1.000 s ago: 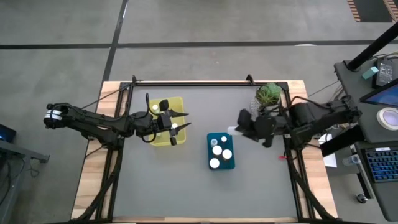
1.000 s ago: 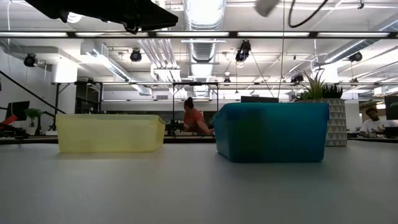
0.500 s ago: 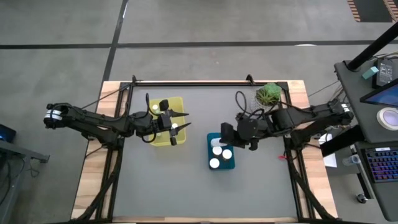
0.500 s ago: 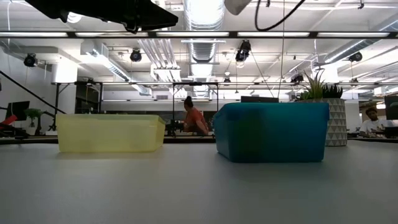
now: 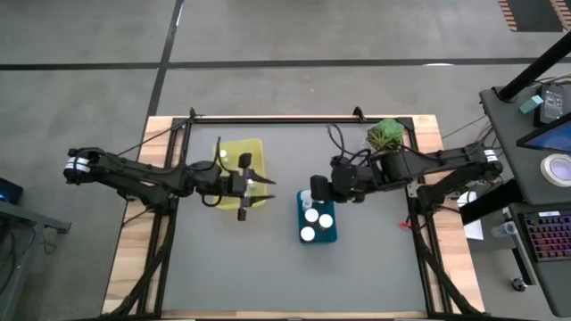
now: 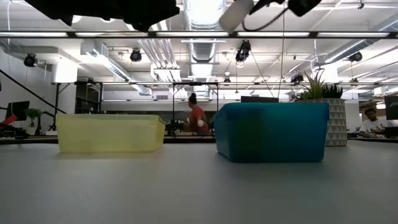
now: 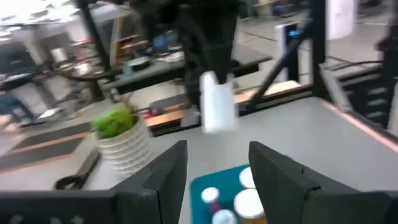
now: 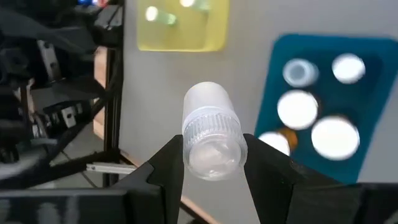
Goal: Pick and place medicine bottles into bin by pill shape (circle, oval)
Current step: Put the white tablet bottle into the yellow bin
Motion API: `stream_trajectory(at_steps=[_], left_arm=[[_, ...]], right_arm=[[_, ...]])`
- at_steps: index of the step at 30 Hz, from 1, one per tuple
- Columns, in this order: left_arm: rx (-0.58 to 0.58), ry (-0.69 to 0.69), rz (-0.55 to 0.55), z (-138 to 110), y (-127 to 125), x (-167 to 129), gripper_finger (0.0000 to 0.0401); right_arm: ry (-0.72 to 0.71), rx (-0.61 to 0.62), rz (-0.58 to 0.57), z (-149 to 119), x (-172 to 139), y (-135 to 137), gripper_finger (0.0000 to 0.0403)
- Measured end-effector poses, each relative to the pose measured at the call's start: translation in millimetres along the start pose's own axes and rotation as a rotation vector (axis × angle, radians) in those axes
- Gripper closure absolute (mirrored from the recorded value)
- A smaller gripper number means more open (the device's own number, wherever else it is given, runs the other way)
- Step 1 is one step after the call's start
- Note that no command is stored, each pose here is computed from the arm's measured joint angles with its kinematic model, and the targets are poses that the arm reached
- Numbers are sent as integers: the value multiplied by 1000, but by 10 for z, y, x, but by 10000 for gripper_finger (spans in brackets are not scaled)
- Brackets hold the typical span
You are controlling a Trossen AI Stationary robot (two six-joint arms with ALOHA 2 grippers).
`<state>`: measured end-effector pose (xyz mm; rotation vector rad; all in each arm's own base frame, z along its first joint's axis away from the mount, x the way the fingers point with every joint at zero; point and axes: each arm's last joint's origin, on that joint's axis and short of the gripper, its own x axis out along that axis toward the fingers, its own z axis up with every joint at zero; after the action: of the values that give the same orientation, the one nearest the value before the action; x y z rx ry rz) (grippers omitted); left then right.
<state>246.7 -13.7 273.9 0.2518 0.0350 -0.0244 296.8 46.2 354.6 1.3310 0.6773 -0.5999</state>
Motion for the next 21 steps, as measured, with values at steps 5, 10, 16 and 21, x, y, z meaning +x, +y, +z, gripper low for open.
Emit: stream_trajectory(at_steps=[5,10,16,21], left_arm=[[18,4,-18,-43,-17,54,244],[9,-56,-7,-58,-26,151,244],[-12,-87,-8,-182,-68,385,244],[-11,-59,-15,-249,-92,575,243]], right_arm=[[-21,-68,16,42,15,20,266],[-31,-91,9,81,45,19,266],[-39,-126,-8,115,123,21,266],[-35,-136,-18,109,193,27,266]])
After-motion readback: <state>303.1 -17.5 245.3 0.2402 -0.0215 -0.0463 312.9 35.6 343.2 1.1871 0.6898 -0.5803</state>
